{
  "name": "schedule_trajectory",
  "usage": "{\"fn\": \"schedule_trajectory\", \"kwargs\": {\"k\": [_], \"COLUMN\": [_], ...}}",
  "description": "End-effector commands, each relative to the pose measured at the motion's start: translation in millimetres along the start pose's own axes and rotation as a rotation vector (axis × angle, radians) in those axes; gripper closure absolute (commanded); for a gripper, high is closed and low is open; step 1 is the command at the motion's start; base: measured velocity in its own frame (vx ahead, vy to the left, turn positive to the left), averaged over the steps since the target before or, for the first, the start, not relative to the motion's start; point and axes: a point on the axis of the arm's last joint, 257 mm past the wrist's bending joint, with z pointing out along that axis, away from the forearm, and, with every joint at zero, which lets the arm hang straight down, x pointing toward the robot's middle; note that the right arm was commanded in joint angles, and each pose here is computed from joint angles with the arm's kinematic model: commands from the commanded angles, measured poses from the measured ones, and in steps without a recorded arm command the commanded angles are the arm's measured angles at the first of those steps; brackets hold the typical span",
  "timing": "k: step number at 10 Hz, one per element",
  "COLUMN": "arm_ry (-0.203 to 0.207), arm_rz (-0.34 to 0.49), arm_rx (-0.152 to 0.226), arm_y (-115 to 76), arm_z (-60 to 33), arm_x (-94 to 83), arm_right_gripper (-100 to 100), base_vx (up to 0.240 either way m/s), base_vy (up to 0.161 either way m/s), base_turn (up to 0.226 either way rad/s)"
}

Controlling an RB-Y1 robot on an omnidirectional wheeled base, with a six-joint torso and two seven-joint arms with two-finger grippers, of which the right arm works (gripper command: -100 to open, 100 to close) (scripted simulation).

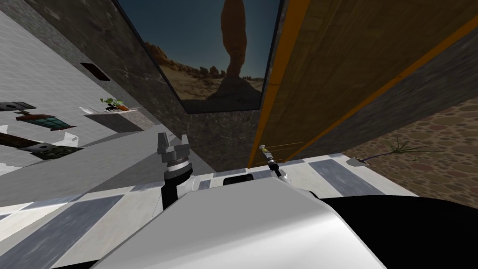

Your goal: Pull the door open

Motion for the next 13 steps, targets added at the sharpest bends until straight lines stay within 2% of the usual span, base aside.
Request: {"fn": "schedule_trajectory", "kwargs": {"k": [1,13], "arm_ry": [-0.002,-0.028], "arm_rz": [0.036,0.378], "arm_rx": [0.0,0.012], "arm_y": [1.3,2.0], "arm_z": [0.2,7.1], "arm_x": [0.1,-6.1], "arm_right_gripper": [100,100], "base_vx": [-0.03,-0.037], "base_vy": [-0.013,-0.016], "base_turn": [0.029,0.038]}}
